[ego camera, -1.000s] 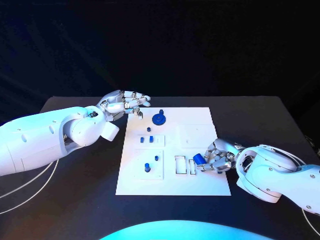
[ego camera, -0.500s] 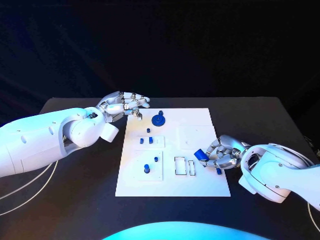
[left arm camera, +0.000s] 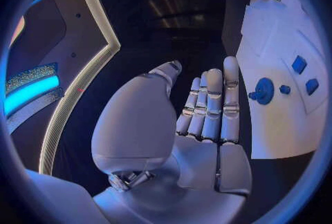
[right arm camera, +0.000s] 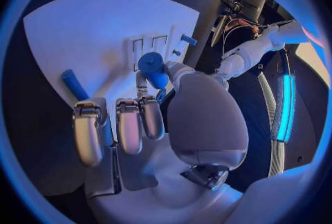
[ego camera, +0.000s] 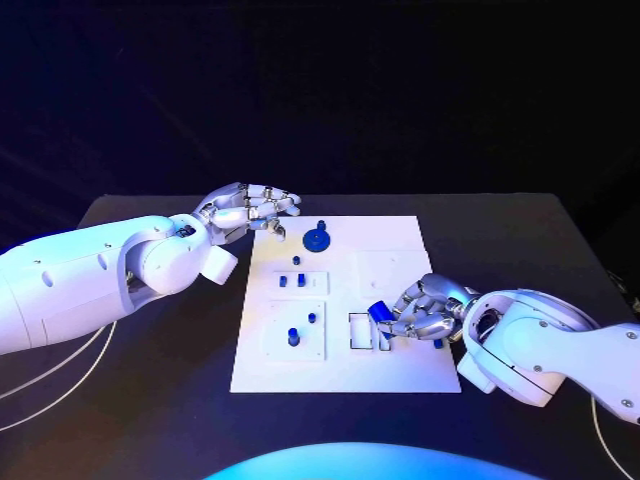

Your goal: Assemble the parts on the task board

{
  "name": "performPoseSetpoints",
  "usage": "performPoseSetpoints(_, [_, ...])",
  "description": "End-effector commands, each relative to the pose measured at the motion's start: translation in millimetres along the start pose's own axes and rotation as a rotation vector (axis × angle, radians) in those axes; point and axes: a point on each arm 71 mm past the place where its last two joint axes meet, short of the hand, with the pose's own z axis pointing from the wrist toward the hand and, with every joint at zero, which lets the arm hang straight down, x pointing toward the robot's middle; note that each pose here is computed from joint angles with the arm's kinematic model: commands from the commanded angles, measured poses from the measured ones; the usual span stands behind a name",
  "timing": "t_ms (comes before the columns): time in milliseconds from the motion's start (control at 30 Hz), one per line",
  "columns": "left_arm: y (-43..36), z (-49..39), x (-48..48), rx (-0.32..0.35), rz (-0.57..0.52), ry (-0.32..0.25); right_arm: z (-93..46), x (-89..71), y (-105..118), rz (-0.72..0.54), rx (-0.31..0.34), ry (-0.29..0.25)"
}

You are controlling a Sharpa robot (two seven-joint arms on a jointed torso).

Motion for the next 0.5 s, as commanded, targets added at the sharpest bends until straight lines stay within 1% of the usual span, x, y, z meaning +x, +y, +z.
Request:
performPoseSetpoints(33, [-1.1,0.6,2.8,0.011,-0.012,0.018,2.1,7.3,0.5,0.009,0.008,0.05])
performPoseSetpoints(133, [-1.2,0.5,2.8,0.011,-0.012,0.018,4.2,10.4,1.9,0.003,0.009,0.056])
performPoseSetpoints(500, [-1.1,0.5,2.6,0.01,-0.012,0.018,9.6,16.5,10.3,-0.023,-0.011,0.053])
